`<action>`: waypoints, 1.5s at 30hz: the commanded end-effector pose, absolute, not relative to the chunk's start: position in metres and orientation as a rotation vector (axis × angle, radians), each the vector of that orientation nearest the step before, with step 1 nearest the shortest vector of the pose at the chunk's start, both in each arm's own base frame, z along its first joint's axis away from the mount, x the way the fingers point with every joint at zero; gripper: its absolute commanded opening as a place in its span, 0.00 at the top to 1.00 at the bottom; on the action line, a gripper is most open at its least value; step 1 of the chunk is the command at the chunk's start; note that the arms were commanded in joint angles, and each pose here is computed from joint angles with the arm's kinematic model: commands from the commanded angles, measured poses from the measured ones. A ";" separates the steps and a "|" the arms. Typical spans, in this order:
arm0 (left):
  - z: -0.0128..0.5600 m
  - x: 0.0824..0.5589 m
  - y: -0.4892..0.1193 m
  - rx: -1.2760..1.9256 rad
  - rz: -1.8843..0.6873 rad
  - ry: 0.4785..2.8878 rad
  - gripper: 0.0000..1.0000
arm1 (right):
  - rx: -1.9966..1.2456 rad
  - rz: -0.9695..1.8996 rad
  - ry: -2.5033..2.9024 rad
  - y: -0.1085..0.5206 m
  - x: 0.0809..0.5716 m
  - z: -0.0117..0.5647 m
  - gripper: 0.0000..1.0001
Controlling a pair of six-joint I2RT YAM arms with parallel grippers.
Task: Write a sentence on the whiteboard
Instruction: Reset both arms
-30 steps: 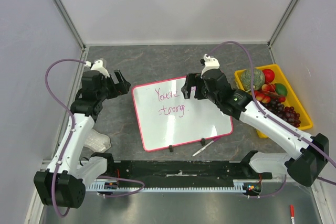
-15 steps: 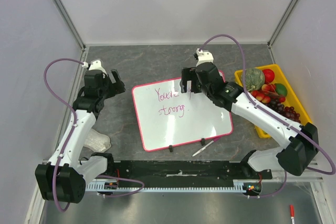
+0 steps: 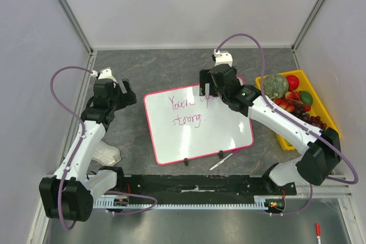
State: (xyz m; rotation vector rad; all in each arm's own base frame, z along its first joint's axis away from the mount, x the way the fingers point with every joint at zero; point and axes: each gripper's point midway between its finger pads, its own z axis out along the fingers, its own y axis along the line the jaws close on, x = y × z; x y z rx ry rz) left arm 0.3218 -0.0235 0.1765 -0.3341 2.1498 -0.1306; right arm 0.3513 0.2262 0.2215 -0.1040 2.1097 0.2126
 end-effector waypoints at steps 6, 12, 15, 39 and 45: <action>0.191 0.326 -0.015 -0.327 -0.083 2.076 0.00 | 0.014 -0.008 1.979 0.166 0.376 0.263 0.02; 0.194 0.325 -0.016 -0.329 -0.093 2.068 0.01 | 0.064 -0.069 2.027 0.138 0.376 0.237 0.02; 0.197 0.325 -0.018 -0.328 -0.106 2.058 0.01 | 0.096 -0.097 2.045 0.124 0.375 0.226 0.02; 0.198 0.313 -0.029 -0.366 -0.209 2.038 0.01 | 0.293 -0.273 1.993 0.032 0.335 0.212 0.02; 0.194 0.308 -0.032 -0.378 -0.234 2.054 0.01 | 0.300 -0.279 1.984 0.026 0.323 0.208 0.02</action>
